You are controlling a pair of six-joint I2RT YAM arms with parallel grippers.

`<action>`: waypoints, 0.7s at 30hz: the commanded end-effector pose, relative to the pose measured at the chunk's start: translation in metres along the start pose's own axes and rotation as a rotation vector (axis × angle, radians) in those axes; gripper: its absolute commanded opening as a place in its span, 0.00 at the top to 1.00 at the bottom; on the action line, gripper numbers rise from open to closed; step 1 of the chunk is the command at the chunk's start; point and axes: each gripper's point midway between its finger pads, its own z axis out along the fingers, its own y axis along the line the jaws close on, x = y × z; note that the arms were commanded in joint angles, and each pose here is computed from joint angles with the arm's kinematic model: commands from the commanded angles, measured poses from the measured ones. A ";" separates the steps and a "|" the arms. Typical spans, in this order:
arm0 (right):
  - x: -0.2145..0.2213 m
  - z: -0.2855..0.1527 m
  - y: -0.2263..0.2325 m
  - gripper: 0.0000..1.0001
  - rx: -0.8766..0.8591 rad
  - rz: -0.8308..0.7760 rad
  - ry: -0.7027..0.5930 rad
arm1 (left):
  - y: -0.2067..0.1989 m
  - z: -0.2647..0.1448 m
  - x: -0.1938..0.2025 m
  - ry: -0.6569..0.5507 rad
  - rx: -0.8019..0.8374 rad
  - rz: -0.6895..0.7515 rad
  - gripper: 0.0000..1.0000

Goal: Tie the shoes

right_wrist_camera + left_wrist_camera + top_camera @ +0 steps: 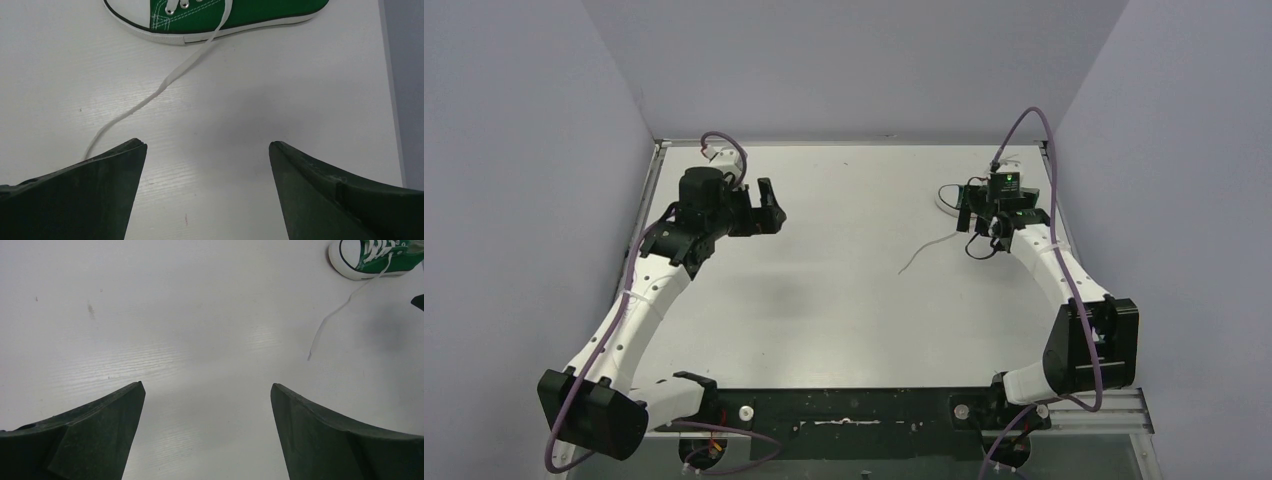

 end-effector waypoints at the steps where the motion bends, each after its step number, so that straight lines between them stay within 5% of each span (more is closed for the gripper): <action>1: -0.056 -0.016 -0.007 0.00 0.019 0.037 -0.196 | -0.025 -0.020 -0.051 -0.182 0.040 0.114 0.03; 10: -0.093 -0.006 -0.023 0.00 -0.039 0.141 -0.273 | -0.047 -0.033 -0.050 -0.226 0.073 0.196 0.03; 21: -0.133 0.079 -0.071 0.01 -0.078 0.211 -0.268 | -0.071 -0.036 -0.033 -0.212 0.078 0.303 0.03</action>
